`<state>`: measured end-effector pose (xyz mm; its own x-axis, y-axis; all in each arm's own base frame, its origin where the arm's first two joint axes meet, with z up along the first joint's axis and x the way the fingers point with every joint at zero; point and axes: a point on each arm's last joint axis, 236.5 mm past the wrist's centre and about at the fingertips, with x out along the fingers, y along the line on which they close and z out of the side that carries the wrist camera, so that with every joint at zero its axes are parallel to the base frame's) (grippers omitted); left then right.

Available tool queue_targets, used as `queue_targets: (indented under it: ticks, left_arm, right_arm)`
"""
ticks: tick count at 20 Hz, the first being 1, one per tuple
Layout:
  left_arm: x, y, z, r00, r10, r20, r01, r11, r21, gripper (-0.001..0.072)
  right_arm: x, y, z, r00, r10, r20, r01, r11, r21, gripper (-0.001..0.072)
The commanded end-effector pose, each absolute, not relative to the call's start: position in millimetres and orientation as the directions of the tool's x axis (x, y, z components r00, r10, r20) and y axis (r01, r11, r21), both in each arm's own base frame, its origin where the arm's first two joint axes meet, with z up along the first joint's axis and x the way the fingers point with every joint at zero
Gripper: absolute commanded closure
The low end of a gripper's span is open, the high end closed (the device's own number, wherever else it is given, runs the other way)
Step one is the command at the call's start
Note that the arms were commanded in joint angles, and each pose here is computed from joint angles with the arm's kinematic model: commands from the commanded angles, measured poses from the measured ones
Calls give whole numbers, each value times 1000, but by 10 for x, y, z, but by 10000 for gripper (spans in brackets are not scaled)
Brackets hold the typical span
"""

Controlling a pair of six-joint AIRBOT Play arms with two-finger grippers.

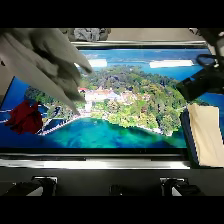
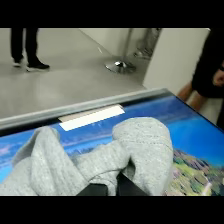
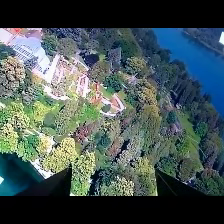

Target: Fold the shirts.

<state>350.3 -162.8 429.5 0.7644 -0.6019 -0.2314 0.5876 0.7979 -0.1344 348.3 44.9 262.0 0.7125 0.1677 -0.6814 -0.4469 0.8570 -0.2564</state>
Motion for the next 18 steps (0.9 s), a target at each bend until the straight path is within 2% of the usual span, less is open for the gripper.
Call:
queue_targets:
  ticks: [1,4,7,10,11,13,15,18]
  left_arm:
    - [3191,-2152,3718,597,-704,-384,699,692,-181,677]
    - [3164,-2616,2453,376,-714,-591,698,637,-327,676]
    - [2980,-3192,1180,178,-715,-676,665,594,-453,677]
    - [2653,-3548,263,-15,-648,-762,634,583,-509,676]
    - [2627,-3612,147,-52,-632,-773,634,578,-515,597]
    - [2755,-3604,294,-71,-629,-774,642,566,-518,-6]
    - [3175,-3230,707,27,-591,-806,676,605,-421,-7]
    - [3745,-2167,1218,225,-443,-868,584,774,-244,-6]
  right_arm:
    - [3003,412,2750,700,158,-697,-442,862,-249,102]
    - [2811,406,2589,624,155,-766,-464,862,-204,102]
    - [2841,406,2451,576,153,-803,-469,866,-171,103]
    - [2986,411,2268,525,152,-838,-466,875,-133,103]
    - [3050,413,2185,502,152,-852,-470,874,-121,103]
    - [3175,417,2001,451,150,-880,-476,874,-95,102]
    - [3293,420,1796,394,148,-907,-489,870,-70,98]
    - [3431,454,1502,312,159,-937,-532,846,-34,81]
